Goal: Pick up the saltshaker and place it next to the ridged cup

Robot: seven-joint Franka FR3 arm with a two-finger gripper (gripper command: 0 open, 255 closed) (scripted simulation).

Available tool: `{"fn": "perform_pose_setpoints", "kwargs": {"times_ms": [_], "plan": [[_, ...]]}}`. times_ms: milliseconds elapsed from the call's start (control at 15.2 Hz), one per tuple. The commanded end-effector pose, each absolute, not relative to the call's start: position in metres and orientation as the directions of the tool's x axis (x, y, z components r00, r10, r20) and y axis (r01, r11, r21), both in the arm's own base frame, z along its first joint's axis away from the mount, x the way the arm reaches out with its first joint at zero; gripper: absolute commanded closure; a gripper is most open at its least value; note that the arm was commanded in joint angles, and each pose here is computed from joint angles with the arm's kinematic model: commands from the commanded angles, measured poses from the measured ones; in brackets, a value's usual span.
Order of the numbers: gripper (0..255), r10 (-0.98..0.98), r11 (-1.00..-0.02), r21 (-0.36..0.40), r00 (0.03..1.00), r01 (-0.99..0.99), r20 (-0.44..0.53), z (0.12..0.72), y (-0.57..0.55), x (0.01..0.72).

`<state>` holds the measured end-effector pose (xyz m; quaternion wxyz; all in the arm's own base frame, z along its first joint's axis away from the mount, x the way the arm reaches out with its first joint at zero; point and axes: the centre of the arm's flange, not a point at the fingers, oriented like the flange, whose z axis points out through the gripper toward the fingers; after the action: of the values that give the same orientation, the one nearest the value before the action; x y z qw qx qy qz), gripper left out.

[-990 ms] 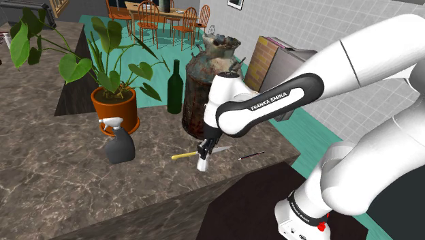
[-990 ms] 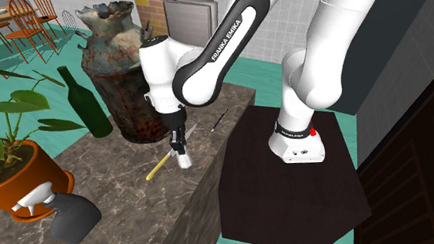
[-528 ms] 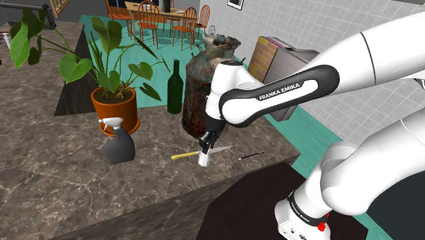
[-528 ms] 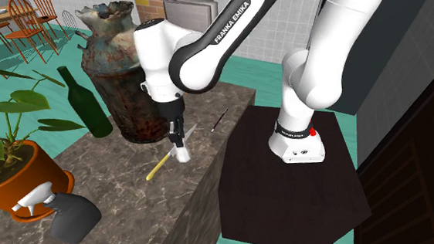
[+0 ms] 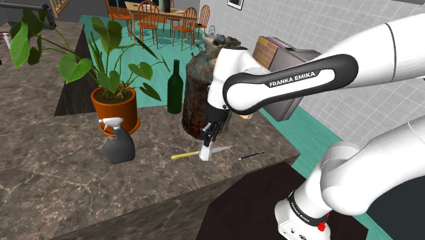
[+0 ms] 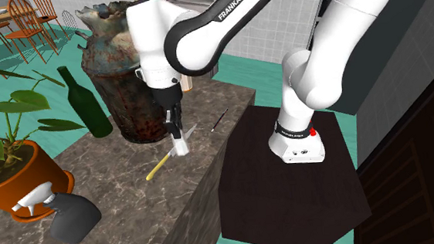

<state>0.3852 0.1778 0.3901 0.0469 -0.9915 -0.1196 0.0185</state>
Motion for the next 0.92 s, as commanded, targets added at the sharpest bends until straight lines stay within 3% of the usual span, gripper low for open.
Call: {"fn": "perform_pose_setpoints", "kwargs": {"times_ms": [0, 858], "plan": [[255, 0.239, -0.967, -0.097, 0.971, 0.235, -0.026, 0.401, 0.178, 0.385], [255, 0.239, -0.967, -0.097, 0.971, 0.235, -0.026, 0.47, 0.178, 0.385]]}}
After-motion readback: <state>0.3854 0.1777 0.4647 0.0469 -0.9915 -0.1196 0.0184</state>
